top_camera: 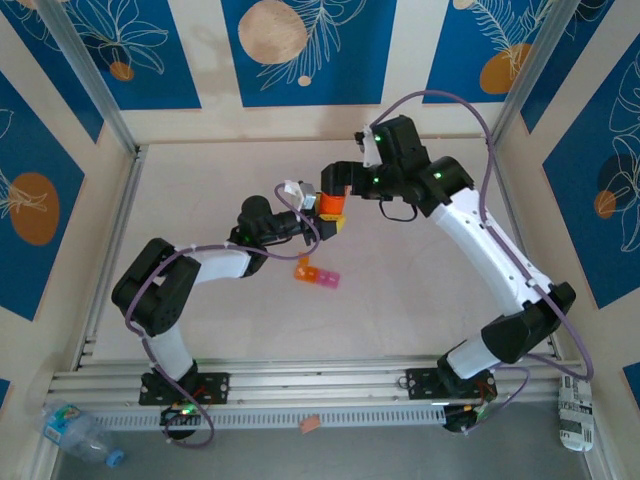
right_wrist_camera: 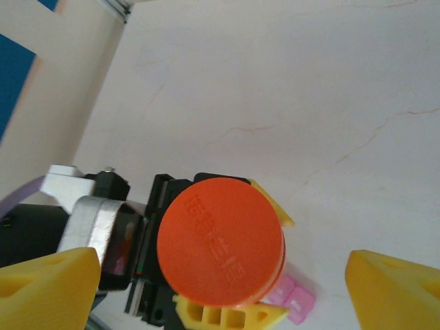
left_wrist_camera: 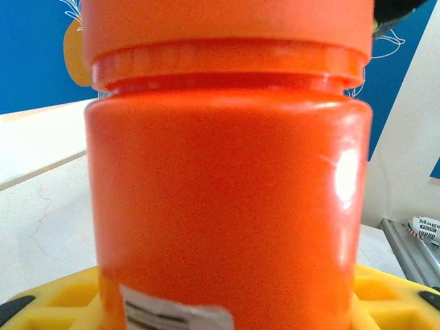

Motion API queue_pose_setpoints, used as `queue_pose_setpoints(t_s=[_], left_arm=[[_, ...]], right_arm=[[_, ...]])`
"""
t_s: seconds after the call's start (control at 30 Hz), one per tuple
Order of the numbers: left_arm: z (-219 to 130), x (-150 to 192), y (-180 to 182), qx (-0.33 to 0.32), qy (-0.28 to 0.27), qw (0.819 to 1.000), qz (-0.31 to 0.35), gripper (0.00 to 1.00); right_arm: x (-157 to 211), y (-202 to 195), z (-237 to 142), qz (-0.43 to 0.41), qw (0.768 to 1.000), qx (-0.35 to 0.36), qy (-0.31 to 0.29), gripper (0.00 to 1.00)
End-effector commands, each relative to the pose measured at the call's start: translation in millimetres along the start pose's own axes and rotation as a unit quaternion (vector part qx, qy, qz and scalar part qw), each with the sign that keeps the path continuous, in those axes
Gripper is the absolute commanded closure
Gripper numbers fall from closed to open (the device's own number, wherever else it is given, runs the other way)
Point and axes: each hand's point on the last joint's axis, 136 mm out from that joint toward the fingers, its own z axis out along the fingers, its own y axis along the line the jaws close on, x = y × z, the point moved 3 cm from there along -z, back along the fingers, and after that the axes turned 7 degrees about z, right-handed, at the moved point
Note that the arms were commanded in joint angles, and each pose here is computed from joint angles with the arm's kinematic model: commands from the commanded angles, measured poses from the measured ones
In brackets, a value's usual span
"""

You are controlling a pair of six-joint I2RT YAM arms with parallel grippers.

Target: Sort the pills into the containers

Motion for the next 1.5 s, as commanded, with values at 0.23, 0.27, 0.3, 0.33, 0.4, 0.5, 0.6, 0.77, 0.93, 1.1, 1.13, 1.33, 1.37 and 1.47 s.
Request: queue_pose_setpoints(t_s=[0.23,0.27,0.3,0.33,0.4,0.5,0.6,0.77,0.93,1.1,1.13,1.33,1.37,1.47], left_arm=[[-0.7,-28.4,-8.4,0.027,-0.036,0.999,0.026,1.00],[-0.6,-28.5,-8.6,0.028,-0.036,0.999,0.025,1.00],[-0.3,-28.2,-9.8,0.032,-0.035,0.999,0.024,1.00],[-0.4,-28.1,-10.2,0.034,-0.035,0.999,0.022,1.00],[-0.3,-28.6,-10.8,0.037,-0.034,0.999,0.020,1.00],[-0.4,-28.9,-11.5,0.039,-0.033,0.999,0.020,1.00],[-0.4,-28.2,-11.9,0.040,-0.032,0.999,0.018,1.00],[-0.1,-28.1,-12.2,0.041,-0.032,0.999,0.016,1.00],[-0.4,-28.6,-11.4,0.041,-0.033,0.999,0.016,1.00],[-0.4,-30.2,-12.0,0.041,-0.034,0.998,0.017,1.00],[-0.3,-30.3,-11.9,0.041,-0.034,0.998,0.017,1.00],[0.1,-32.0,-11.6,0.042,-0.035,0.998,0.017,1.00],[0.2,-31.8,-11.4,0.041,-0.035,0.998,0.018,1.00],[0.2,-32.1,-11.5,0.042,-0.036,0.998,0.017,1.00]], right_arm=[[-7.9,13.3,-26.9,-0.172,0.980,-0.098,0.010,0.10],[-8.9,9.8,-23.3,-0.182,0.979,-0.094,0.016,0.11],[-9.3,6.8,-20.0,-0.187,0.977,-0.095,0.023,0.11],[-10.0,3.9,-16.1,-0.189,0.977,-0.097,0.030,0.12],[-11.6,0.0,-10.9,-0.187,0.976,-0.100,0.040,0.12],[-11.0,1.4,-6.2,-0.186,0.975,-0.114,0.049,0.12],[-7.6,5.5,-4.1,-0.184,0.972,-0.131,0.059,0.12],[-0.4,10.3,1.2,-0.186,0.969,-0.144,0.073,0.13],[3.7,12.2,9.2,-0.188,0.968,-0.141,0.084,0.15],[5.6,10.4,16.3,-0.188,0.969,-0.132,0.093,0.22],[5.8,9.7,17.8,-0.187,0.969,-0.130,0.095,0.24],[9.3,6.2,22.8,-0.184,0.970,-0.123,0.102,0.35],[9.7,6.4,22.9,-0.184,0.970,-0.124,0.102,0.38],[11.9,5.5,24.3,-0.181,0.970,-0.121,0.104,0.46]])
